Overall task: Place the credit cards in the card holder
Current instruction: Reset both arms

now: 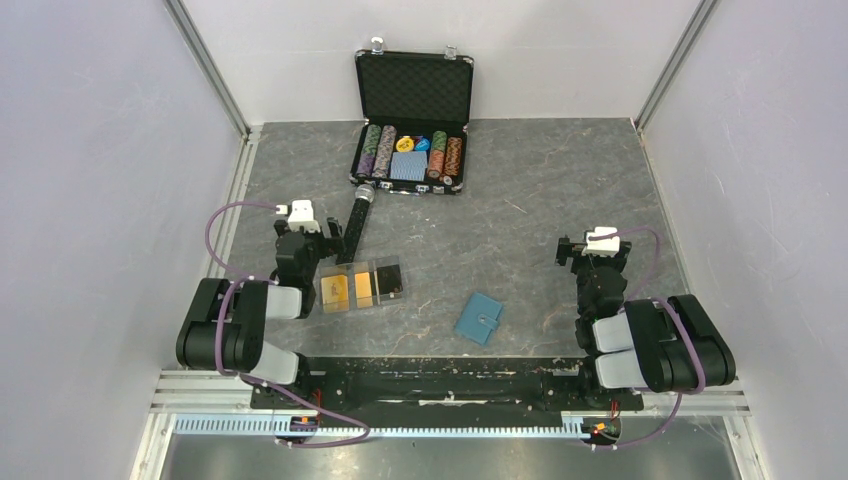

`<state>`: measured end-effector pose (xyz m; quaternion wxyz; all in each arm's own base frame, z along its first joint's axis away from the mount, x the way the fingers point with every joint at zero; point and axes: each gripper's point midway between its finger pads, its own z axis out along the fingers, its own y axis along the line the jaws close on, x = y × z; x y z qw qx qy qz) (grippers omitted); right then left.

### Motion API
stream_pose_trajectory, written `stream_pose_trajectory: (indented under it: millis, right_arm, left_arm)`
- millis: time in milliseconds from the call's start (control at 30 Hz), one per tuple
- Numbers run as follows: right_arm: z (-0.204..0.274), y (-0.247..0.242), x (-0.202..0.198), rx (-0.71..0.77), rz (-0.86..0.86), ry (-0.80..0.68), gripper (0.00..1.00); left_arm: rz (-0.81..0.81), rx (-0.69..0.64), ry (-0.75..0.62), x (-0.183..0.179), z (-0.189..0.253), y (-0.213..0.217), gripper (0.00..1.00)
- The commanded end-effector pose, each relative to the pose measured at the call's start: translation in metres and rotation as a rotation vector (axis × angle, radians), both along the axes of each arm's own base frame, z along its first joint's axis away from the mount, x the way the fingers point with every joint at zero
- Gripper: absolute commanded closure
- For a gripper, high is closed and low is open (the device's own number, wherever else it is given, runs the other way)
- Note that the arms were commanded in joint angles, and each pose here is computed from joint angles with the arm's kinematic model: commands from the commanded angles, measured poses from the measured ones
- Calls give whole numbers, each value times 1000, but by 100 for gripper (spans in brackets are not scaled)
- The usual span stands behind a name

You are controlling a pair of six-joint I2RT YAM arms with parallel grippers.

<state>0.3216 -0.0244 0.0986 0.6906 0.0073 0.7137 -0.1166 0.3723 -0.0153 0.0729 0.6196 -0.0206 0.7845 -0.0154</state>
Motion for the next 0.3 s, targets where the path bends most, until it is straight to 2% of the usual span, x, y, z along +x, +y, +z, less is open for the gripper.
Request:
stream_pose_trajectory:
  millis: [0,267]
  right_arm:
    - [-15,-2,-23,-19,6,28,2]
    - [-15,-1,-23,-18,7,27,2]
  left_arm:
    - [17,59,-67,8,16,7,0]
    - [19,60,-69,8,17,8,0]
